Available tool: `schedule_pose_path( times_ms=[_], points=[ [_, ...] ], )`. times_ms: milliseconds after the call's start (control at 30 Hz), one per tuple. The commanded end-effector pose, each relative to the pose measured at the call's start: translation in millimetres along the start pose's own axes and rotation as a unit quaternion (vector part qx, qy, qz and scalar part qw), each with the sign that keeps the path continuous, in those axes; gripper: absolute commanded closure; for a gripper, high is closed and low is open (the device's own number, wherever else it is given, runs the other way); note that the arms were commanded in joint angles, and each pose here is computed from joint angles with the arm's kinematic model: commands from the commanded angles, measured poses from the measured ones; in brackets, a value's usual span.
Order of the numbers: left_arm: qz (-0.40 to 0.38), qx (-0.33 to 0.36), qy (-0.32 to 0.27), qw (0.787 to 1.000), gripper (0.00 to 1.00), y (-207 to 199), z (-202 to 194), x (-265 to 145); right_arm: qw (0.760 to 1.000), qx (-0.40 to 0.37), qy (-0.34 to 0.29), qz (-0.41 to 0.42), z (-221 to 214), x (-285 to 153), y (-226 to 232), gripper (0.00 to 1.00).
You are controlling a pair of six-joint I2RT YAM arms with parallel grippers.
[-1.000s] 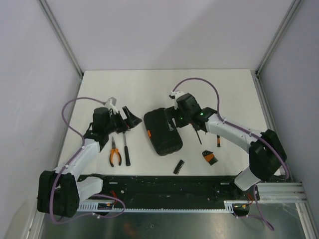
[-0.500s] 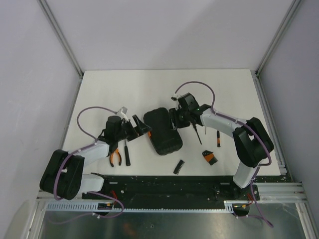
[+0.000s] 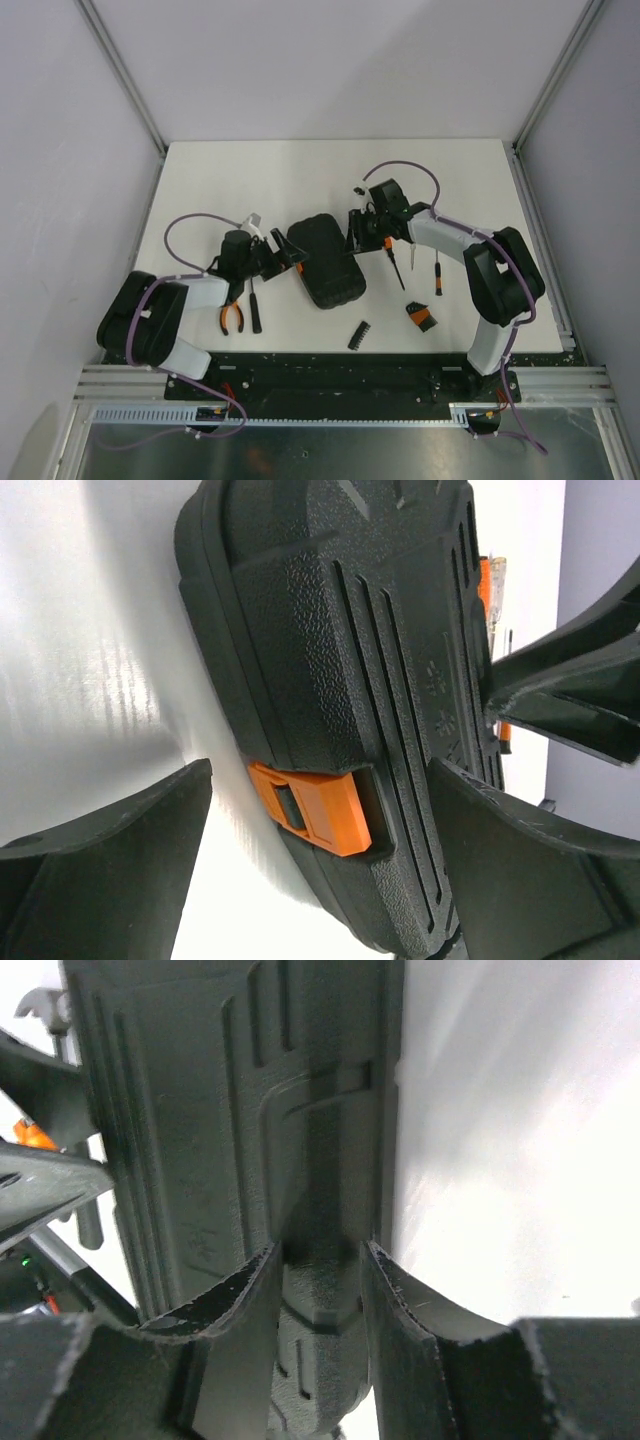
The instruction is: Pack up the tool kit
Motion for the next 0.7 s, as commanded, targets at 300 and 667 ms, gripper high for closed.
schedule_pose_path(
  times_ms=[300, 667],
  points=[
    [-0.145, 0.057, -0.008, 0.988, 0.42, -71.5, 13.7, 10.6, 0.998, 0.040, 0.046, -0.001, -22.8, 14.6, -22.1, 0.59],
    [-0.229, 0.124, -0.012, 0.965, 0.51, -125.4, 9.3, -14.9, 0.999, 0.043, 0.024, 0.009, -13.8, 10.1, -16.2, 0.62]
  ],
)
Point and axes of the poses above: each gripper's point midway between its finger pads, its own x axis out along the fingers, its own y axis along the line the jaws close on, z = x × y, the point moved 6 cm from there along -x, back along the fingers, and after that the axes turned 4 degrees about -x, right-handed, at the moved point
